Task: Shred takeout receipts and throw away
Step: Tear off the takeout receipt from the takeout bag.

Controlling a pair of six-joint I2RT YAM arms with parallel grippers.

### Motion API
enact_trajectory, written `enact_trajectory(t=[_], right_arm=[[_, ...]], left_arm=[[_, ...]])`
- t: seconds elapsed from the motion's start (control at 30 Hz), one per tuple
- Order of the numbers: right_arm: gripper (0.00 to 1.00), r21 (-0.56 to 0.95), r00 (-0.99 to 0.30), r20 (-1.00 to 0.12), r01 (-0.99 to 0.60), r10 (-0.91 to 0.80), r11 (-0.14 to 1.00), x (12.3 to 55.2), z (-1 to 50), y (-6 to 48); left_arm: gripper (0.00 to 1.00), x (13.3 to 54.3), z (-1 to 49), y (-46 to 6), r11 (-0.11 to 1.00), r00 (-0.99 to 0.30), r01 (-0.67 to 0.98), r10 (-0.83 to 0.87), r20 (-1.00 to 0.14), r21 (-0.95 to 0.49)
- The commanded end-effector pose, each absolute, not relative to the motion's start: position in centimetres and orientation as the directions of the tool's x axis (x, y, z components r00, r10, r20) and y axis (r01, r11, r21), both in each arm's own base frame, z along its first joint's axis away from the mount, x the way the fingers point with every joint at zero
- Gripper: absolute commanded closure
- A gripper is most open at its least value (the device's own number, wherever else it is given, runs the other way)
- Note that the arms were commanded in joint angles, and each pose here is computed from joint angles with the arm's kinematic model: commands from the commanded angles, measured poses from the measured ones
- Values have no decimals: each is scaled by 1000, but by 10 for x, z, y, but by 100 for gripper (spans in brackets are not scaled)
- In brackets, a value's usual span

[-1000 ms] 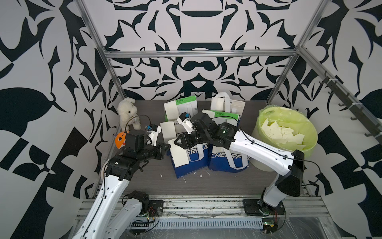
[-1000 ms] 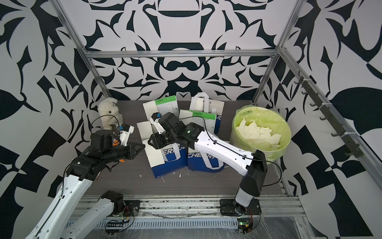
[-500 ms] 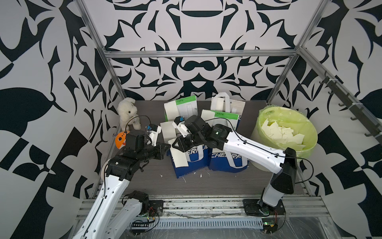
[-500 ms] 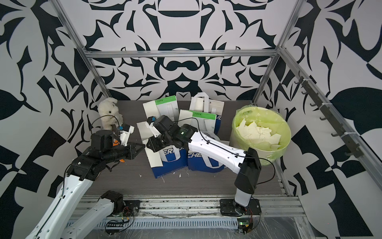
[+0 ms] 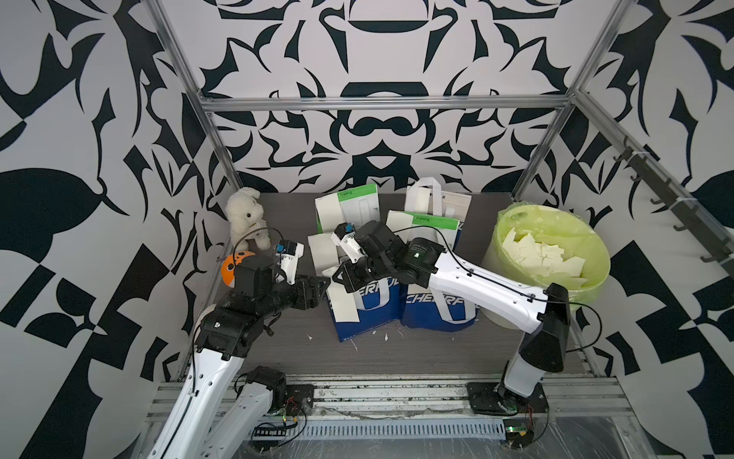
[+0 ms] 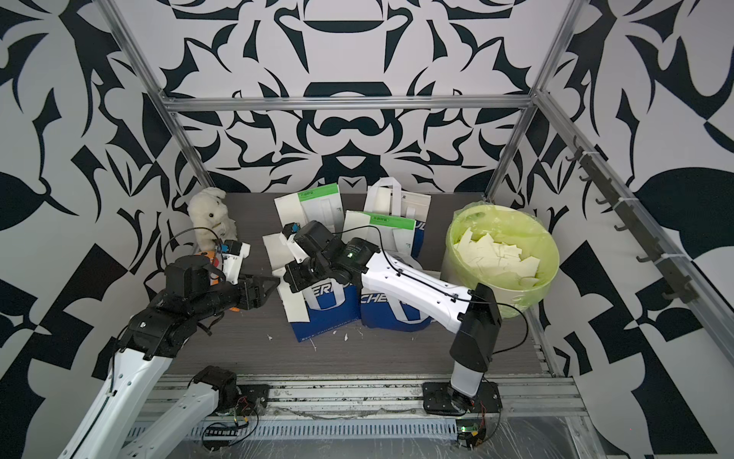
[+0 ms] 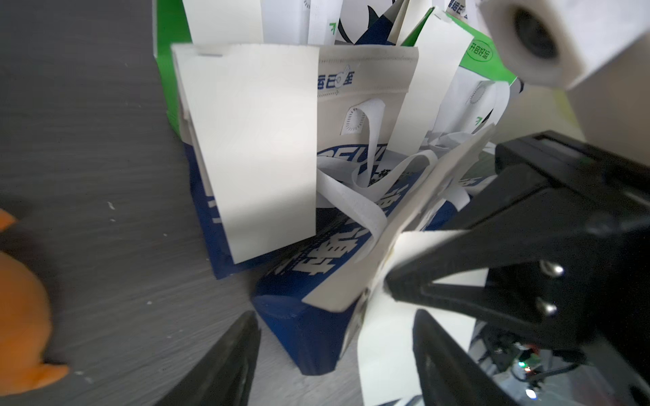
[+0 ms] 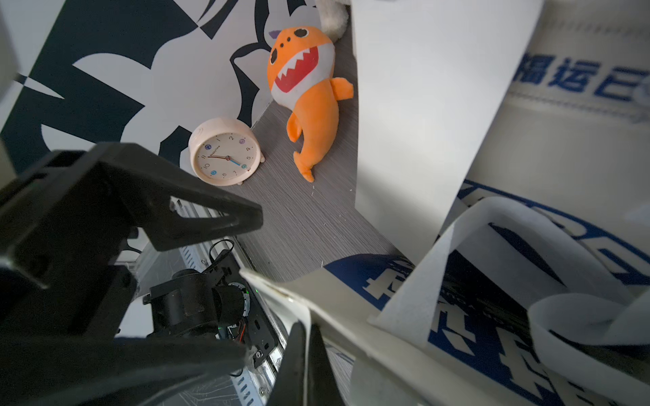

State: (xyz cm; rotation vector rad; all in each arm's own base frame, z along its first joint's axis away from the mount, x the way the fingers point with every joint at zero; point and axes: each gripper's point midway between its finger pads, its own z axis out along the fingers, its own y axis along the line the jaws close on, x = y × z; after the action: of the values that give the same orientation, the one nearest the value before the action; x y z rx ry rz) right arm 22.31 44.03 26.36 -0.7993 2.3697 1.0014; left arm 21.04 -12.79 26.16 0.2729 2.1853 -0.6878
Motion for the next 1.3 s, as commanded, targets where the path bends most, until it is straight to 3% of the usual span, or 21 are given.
enact_trajectory(t=[0.0, 0.3, 0.73, 0.8, 1.0, 1.27], right_arm=[[100, 509, -696, -654, -694, -295, 509, 217, 306, 439], [100, 530, -686, -675, -708, -273, 467, 207, 324, 431], [100, 583, -702, -659, -704, -270, 406, 197, 328, 436], [100, 597, -711, -653, -696, -263, 399, 196, 327, 438], [100, 612, -703, -667, -706, -247, 358, 188, 334, 441], [100, 608, -680, -701, -727, -215, 317, 179, 358, 437]], left_arm=[[27, 211, 252, -121, 853, -618, 427, 33, -785, -300], [33, 194, 239, -151, 718, -602, 606, 132, -788, -343], [34, 210, 236, -166, 666, -573, 637, 72, -817, -388], [41, 215, 235, -170, 658, -583, 634, 60, -810, -407], [80, 227, 226, -170, 679, -619, 596, 49, -784, -428], [91, 227, 219, -168, 688, -633, 570, 20, -774, -449]])
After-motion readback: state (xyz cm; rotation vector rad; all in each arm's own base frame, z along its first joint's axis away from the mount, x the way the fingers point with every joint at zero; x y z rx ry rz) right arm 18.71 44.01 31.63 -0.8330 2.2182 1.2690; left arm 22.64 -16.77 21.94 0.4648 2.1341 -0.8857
